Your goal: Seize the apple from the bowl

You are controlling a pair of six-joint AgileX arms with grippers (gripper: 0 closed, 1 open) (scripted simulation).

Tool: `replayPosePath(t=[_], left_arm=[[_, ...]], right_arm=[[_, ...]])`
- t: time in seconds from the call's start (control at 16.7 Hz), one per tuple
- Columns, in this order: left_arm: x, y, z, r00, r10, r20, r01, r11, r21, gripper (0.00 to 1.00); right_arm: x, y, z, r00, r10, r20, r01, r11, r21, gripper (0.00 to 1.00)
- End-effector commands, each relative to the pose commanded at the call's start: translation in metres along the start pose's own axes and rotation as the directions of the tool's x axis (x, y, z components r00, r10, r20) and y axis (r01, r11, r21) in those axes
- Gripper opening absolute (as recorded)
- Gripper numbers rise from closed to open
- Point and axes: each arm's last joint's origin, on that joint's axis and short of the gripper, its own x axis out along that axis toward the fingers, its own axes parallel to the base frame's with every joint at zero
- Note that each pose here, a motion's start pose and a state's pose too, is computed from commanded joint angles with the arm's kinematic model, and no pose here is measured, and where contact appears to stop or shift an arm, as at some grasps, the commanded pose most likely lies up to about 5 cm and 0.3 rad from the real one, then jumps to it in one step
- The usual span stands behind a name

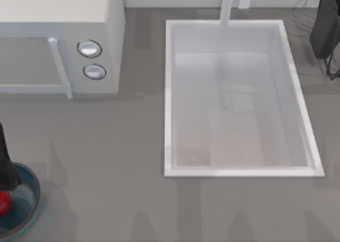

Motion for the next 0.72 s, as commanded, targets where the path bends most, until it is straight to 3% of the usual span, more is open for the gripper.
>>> replayPosePath(t=[0.24, 0.48, 0.6, 0.72], left_arm=[[0.000, 0.000, 0.005, 0.999, -0.002, -0.037, 0.002, 1.000, -0.001, 1.00], [0.006, -0.001, 0.022, 0.967, -0.010, -0.256, 0.009, 1.000, -0.007, 1.00], [0.015, -0.002, 0.031, 0.907, -0.015, -0.421, 0.012, 1.000, -0.010, 1.00], [0.028, -0.003, 0.039, 0.803, -0.019, -0.595, 0.015, 1.000, -0.012, 1.00]], right_arm=[[0.000, 0.000, 0.000, 1.000, 0.000, 0.000, 0.000, 1.000, 0.000, 1.00], [0.000, 0.000, 0.000, 1.000, 0.000, 0.000, 0.000, 1.000, 0.000, 1.00], [0.000, 0.000, 0.000, 1.000, 0.000, 0.000, 0.000, 1.000, 0.000, 1.00], [0.000, 0.000, 0.000, 1.000, 0.000, 0.000, 0.000, 1.000, 0.000, 1.00]])
